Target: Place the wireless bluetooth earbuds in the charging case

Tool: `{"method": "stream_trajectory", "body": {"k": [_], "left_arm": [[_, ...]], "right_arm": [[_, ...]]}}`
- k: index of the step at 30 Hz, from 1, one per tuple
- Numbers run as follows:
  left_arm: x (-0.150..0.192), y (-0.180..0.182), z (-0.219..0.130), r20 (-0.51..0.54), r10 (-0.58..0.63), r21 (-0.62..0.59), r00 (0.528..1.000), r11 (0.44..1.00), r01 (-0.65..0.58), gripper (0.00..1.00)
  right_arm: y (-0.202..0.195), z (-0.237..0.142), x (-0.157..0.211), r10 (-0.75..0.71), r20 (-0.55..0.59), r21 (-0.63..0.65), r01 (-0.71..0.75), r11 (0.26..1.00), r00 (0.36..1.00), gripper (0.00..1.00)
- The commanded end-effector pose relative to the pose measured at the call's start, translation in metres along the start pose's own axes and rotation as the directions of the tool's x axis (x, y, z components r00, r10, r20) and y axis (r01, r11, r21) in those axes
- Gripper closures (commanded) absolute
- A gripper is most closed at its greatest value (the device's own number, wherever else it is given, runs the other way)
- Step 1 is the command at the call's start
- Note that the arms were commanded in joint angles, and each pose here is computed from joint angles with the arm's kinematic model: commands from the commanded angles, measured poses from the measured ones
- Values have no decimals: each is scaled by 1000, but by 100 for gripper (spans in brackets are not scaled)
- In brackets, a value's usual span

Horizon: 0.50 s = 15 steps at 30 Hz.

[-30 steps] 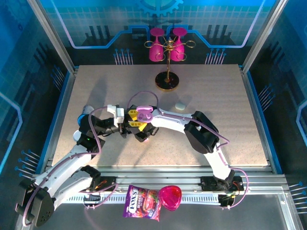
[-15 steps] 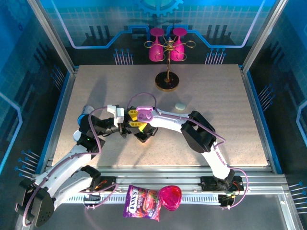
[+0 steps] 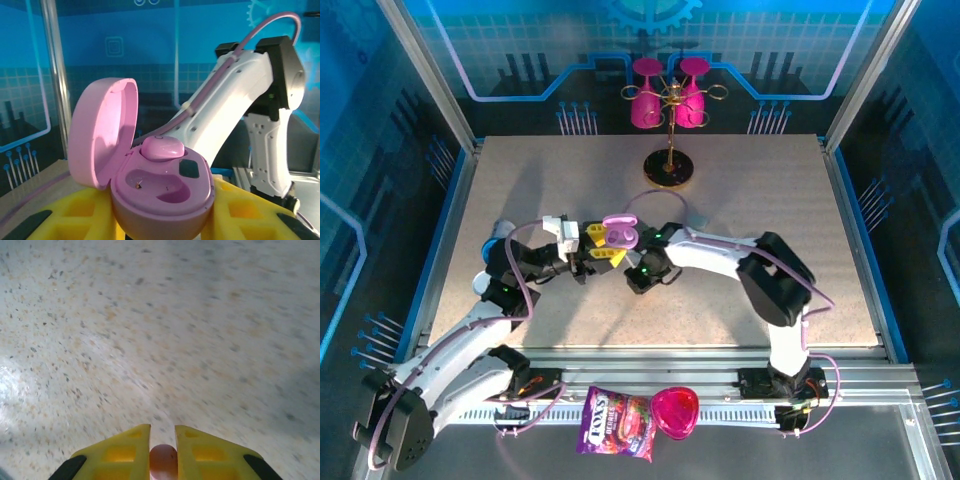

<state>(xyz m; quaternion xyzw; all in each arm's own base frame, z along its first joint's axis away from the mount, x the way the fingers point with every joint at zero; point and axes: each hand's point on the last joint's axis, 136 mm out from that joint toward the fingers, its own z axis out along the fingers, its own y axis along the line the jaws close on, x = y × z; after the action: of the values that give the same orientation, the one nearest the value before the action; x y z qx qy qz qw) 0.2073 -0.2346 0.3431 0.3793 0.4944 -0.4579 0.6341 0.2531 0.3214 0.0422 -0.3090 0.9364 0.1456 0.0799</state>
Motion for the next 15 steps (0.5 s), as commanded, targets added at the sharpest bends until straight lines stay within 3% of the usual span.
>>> {"method": "stream_trajectory", "body": {"k": [1,6,15], "left_arm": [[-9,13,1,52,64,-80,997,995,-60,72],[-1,32,1,63,84,-177,994,982,-72,72],[24,49,7,69,131,-255,989,961,-109,72]], "right_arm": [[-3,-29,-23,134,169,-144,-111,983,976,84],[-20,-78,-33,271,321,-287,-179,941,908,84],[-8,-172,-43,298,493,-411,-83,908,817,83]]}}
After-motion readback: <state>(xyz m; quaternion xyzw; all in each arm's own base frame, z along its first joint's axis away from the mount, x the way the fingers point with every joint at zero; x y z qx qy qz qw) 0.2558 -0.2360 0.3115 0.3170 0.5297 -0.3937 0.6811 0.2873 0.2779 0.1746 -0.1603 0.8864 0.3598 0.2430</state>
